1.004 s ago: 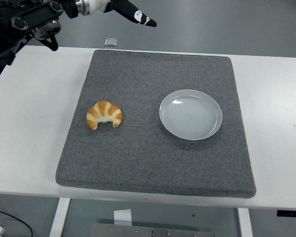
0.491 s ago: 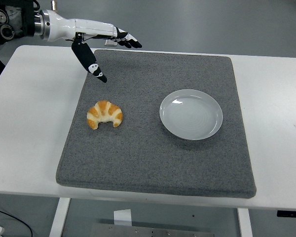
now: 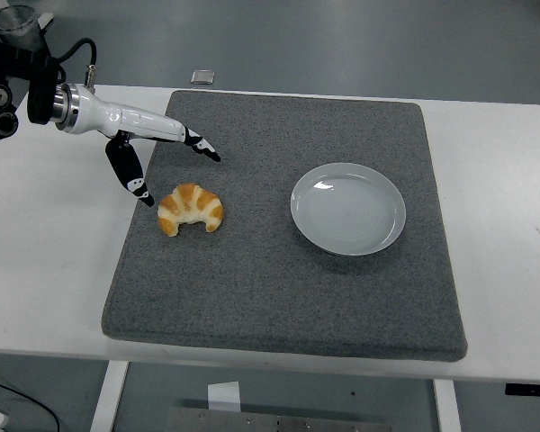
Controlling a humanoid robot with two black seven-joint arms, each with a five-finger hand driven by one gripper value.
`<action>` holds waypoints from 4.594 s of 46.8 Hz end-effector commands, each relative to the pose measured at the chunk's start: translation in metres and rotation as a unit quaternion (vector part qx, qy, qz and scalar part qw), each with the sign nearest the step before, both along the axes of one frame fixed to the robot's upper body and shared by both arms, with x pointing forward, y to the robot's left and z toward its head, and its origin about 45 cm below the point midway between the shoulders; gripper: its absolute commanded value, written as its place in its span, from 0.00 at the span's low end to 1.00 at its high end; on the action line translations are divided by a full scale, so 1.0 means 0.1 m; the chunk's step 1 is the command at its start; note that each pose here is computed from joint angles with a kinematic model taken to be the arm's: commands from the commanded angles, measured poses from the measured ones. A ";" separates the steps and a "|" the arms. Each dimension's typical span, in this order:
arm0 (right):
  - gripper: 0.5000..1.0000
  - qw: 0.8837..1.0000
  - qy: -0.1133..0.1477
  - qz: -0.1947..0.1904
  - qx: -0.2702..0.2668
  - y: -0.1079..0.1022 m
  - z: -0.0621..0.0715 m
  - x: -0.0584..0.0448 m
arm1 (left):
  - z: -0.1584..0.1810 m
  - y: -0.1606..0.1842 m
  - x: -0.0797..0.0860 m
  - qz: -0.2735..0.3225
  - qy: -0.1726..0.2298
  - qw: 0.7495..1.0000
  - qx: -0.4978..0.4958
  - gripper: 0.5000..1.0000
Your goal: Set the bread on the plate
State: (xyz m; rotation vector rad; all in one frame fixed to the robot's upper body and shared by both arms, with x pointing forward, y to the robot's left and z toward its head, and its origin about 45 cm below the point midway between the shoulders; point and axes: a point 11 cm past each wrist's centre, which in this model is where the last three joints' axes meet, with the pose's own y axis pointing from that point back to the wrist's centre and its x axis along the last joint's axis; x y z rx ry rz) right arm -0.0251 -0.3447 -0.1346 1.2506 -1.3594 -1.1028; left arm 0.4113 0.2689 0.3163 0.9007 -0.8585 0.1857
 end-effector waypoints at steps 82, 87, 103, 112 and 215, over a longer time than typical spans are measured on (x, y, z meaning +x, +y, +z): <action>0.86 1.000 0.000 -0.002 0.000 0.00 0.00 0.00 | -0.72 -0.33 0.15 -0.028 -0.035 0.999 0.027 0.99; 0.86 1.000 -0.001 -0.001 0.000 0.00 0.00 0.00 | -0.74 -0.32 0.15 -0.027 -0.033 0.999 0.027 0.99; 0.86 1.000 0.000 -0.001 0.000 0.00 0.00 0.00 | -0.80 -0.29 0.12 -0.027 -0.028 0.999 0.033 0.96; 0.86 1.000 0.000 -0.001 0.000 0.00 0.00 0.00 | -0.86 -0.26 0.10 -0.036 -0.038 0.997 0.048 0.77; 0.86 1.000 0.000 0.000 0.000 0.00 0.00 0.00 | 0.80 -1.49 0.72 -0.097 -0.227 0.969 0.005 0.00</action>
